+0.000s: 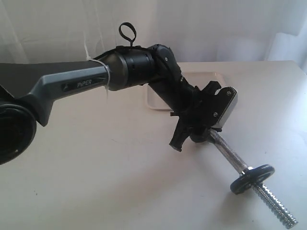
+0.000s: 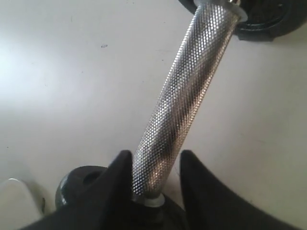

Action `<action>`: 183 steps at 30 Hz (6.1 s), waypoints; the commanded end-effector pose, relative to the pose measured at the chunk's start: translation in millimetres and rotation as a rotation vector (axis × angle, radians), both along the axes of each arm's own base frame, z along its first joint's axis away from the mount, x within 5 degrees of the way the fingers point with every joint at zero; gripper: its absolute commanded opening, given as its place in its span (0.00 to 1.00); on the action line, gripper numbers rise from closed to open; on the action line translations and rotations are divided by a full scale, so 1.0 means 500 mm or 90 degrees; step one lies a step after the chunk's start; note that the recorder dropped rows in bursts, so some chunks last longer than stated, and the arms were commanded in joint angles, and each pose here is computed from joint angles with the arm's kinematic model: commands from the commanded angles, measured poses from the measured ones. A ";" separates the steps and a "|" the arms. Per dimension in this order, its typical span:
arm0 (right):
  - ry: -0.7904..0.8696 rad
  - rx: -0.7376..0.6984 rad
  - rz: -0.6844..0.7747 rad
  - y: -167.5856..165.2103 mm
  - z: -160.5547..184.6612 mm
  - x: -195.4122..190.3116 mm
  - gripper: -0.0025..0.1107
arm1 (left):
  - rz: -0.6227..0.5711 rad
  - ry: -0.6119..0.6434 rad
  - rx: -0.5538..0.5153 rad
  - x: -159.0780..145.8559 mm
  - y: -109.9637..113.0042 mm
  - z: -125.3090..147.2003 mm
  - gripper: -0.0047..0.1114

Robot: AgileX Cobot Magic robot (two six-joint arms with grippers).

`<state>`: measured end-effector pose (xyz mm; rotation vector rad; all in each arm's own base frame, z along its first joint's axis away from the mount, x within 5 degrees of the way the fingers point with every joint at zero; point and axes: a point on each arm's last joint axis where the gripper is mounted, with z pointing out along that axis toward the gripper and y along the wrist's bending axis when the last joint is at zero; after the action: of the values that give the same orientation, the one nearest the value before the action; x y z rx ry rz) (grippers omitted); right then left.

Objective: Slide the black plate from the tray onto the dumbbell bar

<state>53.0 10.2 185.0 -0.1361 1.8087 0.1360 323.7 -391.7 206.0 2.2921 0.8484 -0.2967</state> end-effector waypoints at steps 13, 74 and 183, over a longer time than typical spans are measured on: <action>-0.006 -0.003 -0.002 -0.001 -0.001 0.000 0.02 | -0.063 -0.056 -0.015 -0.018 -0.047 -0.061 0.68; -0.006 -0.003 -0.002 -0.001 -0.001 0.000 0.02 | 0.270 0.128 0.219 0.010 0.118 -0.018 0.04; -0.078 0.007 -0.008 -0.002 0.019 0.004 0.02 | 0.402 0.273 0.115 0.034 0.181 -0.074 0.04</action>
<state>53.9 10.0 188.8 -0.1297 1.7658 0.1356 344.7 -300.1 167.3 1.9990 1.8045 -0.4114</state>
